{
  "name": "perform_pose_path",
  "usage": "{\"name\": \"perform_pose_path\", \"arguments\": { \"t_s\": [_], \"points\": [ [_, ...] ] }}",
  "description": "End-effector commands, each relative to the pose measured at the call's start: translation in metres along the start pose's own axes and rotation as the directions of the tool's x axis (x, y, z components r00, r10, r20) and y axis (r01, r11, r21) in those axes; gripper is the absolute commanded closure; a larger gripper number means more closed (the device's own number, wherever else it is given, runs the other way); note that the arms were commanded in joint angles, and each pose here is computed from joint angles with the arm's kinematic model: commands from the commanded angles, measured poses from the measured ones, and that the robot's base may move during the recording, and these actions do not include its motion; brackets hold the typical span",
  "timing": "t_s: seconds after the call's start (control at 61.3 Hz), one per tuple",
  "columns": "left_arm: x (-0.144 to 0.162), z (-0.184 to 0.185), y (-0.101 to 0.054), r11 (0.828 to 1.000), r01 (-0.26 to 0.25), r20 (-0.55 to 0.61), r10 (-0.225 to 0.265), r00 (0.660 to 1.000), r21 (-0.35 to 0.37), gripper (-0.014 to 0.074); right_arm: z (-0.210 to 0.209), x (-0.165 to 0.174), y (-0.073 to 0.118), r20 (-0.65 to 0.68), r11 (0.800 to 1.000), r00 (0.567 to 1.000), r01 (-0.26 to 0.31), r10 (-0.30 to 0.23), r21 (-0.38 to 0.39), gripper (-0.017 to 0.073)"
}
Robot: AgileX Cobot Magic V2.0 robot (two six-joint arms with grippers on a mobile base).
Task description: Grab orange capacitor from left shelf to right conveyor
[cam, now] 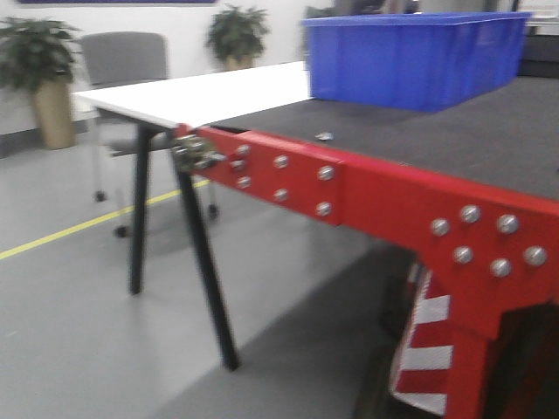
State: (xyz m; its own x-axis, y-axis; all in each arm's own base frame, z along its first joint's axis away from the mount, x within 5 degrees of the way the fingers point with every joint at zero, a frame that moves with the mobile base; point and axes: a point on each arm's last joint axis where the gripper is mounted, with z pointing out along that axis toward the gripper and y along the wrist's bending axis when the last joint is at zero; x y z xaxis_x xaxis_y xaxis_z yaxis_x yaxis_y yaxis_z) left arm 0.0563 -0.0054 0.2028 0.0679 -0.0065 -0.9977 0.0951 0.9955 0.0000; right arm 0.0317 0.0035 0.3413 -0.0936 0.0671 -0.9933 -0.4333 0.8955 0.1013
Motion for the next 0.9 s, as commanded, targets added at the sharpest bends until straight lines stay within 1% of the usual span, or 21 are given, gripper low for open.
{"name": "perform_pose_path", "arguments": {
  "t_s": [0.0, 0.881],
  "points": [
    [-0.0102, 0.0003, -0.0001, 1.0, 0.006, 0.088, -0.006, 0.996, 0.003, 0.0699, -0.0015, -0.0159, 0.0028, 0.1, 1.0, 0.995, 0.021, -0.019, -0.021, 0.0504],
    [-0.0102, 0.0003, -0.0001, 1.0, 0.006, 0.088, -0.006, 0.996, 0.003, 0.0699, -0.0015, -0.0159, 0.0028, 0.1, 1.0, 0.995, 0.021, -0.019, -0.021, 0.0504]
  ]
}}
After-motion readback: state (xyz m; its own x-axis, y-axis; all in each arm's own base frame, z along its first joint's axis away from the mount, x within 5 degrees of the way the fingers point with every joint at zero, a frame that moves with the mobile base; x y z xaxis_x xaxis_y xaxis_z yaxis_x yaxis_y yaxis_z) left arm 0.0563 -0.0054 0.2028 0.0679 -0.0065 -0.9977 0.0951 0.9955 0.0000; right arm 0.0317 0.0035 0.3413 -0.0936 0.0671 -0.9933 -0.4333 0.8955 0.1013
